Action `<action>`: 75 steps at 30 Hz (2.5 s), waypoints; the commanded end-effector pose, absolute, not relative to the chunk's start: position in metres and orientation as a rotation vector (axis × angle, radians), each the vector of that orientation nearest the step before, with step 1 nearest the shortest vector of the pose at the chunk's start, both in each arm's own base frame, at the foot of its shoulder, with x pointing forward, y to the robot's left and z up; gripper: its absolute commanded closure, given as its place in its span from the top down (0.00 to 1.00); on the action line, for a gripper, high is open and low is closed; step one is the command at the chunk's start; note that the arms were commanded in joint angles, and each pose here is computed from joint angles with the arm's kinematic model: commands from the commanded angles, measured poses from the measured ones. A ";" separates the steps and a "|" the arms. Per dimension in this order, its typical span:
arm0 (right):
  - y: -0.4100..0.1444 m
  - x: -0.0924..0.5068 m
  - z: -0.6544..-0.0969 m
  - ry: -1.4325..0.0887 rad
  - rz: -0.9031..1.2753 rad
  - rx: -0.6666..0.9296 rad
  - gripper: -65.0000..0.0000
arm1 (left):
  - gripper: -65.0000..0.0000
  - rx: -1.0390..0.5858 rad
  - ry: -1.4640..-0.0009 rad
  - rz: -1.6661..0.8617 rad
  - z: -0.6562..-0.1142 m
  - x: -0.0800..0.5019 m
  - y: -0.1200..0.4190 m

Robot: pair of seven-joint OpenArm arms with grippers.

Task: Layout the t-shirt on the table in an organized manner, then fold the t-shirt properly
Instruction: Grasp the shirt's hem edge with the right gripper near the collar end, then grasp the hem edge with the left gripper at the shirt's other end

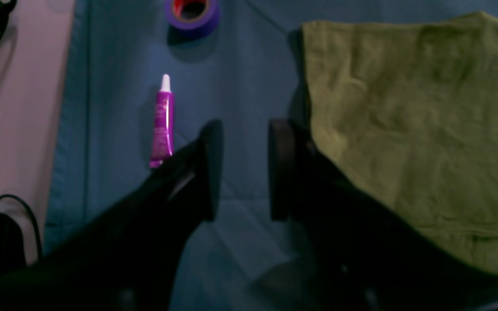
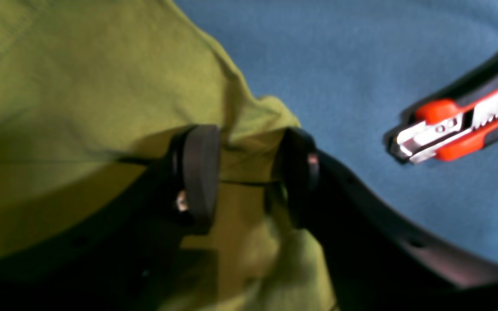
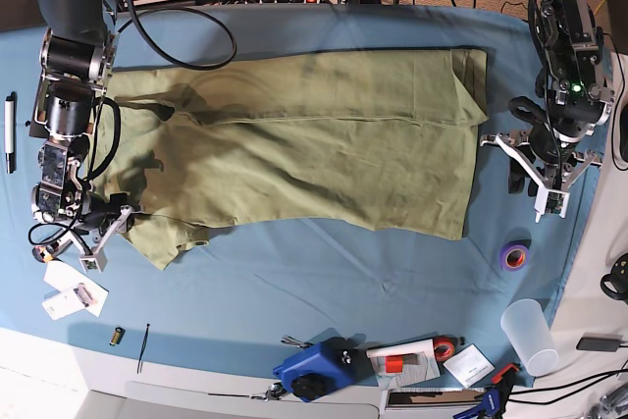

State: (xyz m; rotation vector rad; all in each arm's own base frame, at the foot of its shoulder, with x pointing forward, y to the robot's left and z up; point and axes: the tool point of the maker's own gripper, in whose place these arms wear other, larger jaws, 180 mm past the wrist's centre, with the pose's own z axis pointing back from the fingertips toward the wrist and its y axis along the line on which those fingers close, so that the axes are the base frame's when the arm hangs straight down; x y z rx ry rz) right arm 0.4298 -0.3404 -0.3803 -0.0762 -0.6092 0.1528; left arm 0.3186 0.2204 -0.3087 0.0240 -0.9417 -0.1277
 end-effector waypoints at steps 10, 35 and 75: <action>-0.353 0.424 -0.362 -0.525 0.121 -0.111 0.00 | 0.29 0.031 -0.989 -0.137 -0.295 0.325 0.222; -0.341 0.323 -0.371 -0.426 0.298 -0.220 0.00 | 0.29 0.057 -0.983 -0.142 -0.296 0.325 0.225; -0.362 0.410 -0.301 -0.674 0.236 -0.282 0.38 | 0.29 0.052 -0.984 -0.141 -0.296 0.325 0.225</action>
